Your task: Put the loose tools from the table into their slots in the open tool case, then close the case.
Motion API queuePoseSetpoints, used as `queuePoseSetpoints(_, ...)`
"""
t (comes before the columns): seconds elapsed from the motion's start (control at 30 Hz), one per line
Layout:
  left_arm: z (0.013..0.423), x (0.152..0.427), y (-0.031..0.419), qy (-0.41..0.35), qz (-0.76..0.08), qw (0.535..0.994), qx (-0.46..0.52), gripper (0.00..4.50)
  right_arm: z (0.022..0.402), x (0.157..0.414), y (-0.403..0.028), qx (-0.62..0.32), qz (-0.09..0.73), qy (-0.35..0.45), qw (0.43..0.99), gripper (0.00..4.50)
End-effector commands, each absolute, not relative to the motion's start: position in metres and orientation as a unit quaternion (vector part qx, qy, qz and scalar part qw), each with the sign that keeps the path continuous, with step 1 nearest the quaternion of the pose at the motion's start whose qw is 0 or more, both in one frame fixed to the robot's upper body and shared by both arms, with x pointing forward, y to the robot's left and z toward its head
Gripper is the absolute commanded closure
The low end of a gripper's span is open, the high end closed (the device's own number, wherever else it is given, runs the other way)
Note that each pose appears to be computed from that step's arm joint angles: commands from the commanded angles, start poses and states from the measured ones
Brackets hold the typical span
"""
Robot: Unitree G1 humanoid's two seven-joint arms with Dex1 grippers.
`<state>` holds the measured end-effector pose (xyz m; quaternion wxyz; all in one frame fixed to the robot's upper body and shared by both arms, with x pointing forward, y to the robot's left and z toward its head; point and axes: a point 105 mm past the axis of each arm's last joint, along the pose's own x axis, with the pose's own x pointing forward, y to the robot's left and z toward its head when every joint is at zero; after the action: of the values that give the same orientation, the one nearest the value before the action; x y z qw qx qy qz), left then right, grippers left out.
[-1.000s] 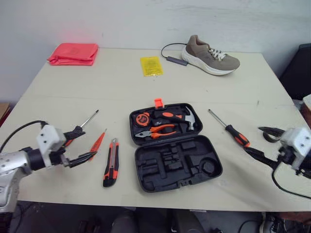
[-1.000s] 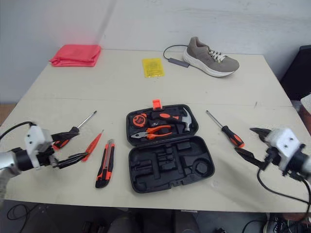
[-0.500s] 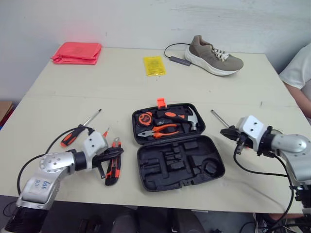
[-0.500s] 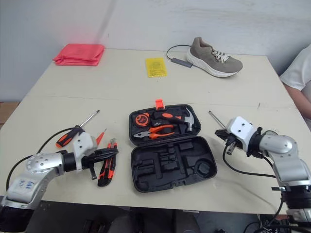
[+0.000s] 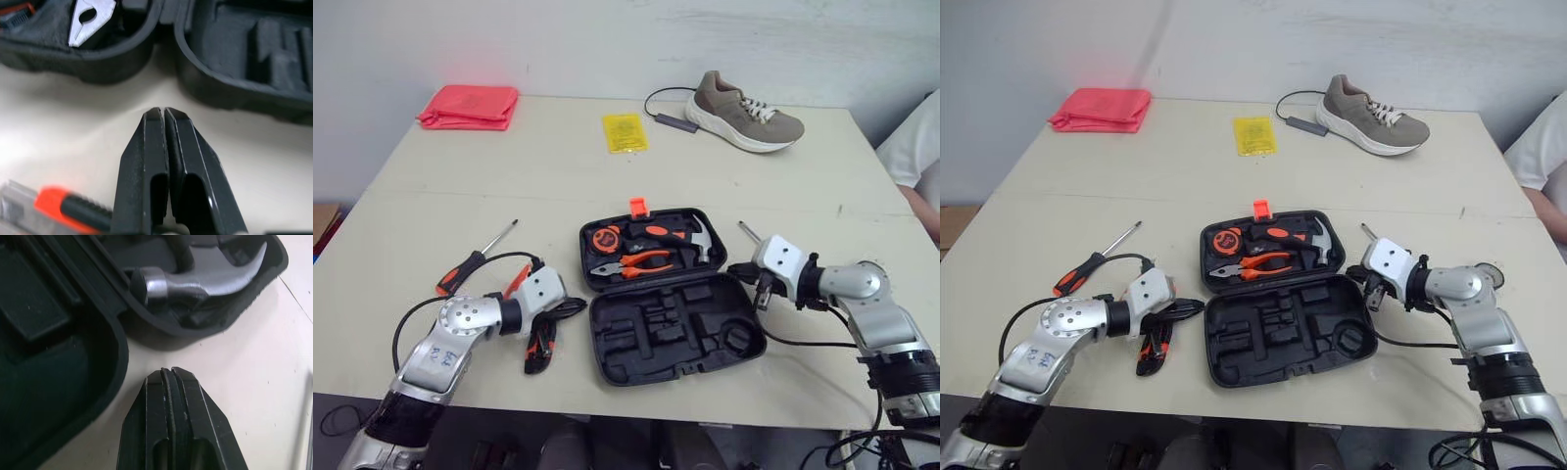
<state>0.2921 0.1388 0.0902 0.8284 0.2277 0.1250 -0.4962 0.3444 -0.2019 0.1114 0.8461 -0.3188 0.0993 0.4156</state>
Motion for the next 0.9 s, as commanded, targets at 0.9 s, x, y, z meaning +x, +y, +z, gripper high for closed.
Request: queuePoseSetpoints(0.9,0.106,0.308,0.106,0.125,-0.564,0.781,0.237,4.42,0.110,0.299,-0.191,-0.302,0.456,0.113,0.830,4.50)
